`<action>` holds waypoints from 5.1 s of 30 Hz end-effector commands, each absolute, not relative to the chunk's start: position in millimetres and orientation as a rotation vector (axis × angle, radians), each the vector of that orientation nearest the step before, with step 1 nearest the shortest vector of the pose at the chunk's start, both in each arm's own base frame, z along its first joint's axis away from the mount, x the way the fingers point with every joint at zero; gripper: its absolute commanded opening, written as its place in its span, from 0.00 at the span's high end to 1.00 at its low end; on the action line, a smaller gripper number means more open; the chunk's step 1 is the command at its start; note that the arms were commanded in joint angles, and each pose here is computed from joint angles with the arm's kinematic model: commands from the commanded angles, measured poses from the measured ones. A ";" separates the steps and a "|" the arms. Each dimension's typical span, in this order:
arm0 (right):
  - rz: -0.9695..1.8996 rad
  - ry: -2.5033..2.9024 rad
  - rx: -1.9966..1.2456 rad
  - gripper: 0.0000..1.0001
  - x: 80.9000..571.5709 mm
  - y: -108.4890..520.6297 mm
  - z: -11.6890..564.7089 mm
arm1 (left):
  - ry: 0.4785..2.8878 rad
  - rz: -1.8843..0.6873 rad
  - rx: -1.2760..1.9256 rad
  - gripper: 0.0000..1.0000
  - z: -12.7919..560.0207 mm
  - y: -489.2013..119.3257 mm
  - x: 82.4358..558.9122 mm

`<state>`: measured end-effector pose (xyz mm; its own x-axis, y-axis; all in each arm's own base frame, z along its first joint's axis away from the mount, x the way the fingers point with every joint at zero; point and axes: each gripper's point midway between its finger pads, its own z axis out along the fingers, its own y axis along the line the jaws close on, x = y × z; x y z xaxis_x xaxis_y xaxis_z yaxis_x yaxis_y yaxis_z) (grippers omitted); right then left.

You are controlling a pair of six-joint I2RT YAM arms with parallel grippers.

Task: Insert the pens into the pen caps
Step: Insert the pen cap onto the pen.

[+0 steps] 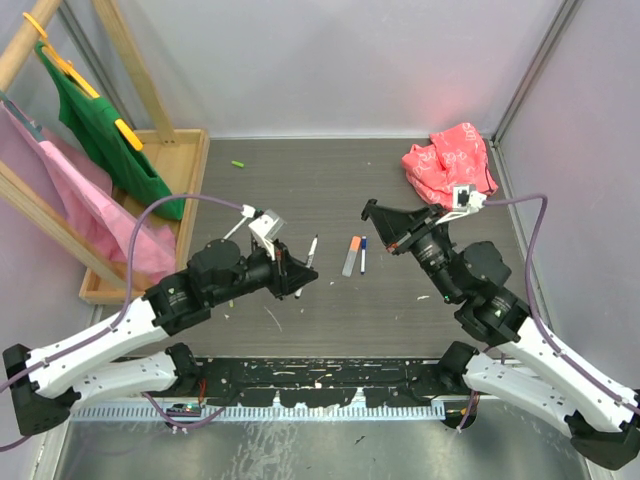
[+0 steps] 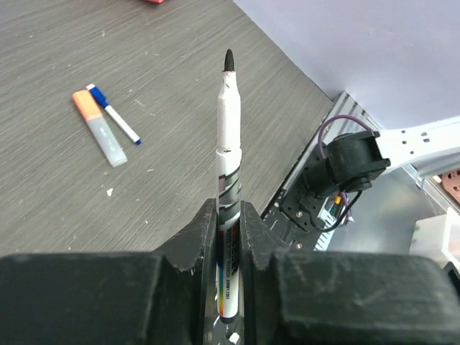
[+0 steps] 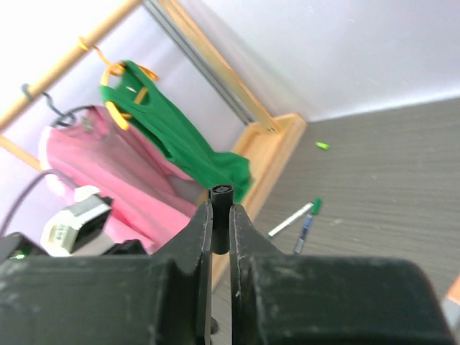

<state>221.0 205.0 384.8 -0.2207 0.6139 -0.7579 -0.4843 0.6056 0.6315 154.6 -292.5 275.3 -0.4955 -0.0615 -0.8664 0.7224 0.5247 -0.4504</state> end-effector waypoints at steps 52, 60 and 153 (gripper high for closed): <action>1.354 1.376 -0.074 1.00 193.8 258.6 406.9 | 1.607 -1.225 0.682 1.00 338.1 -314.6 141.2; 1.368 1.347 -0.067 1.00 192.0 256.5 413.2 | 1.617 -1.227 0.686 1.00 335.5 -315.3 140.8; 1.458 1.329 -0.024 1.00 188.5 259.8 408.9 | 1.625 -1.215 0.677 1.00 328.8 -312.1 141.1</action>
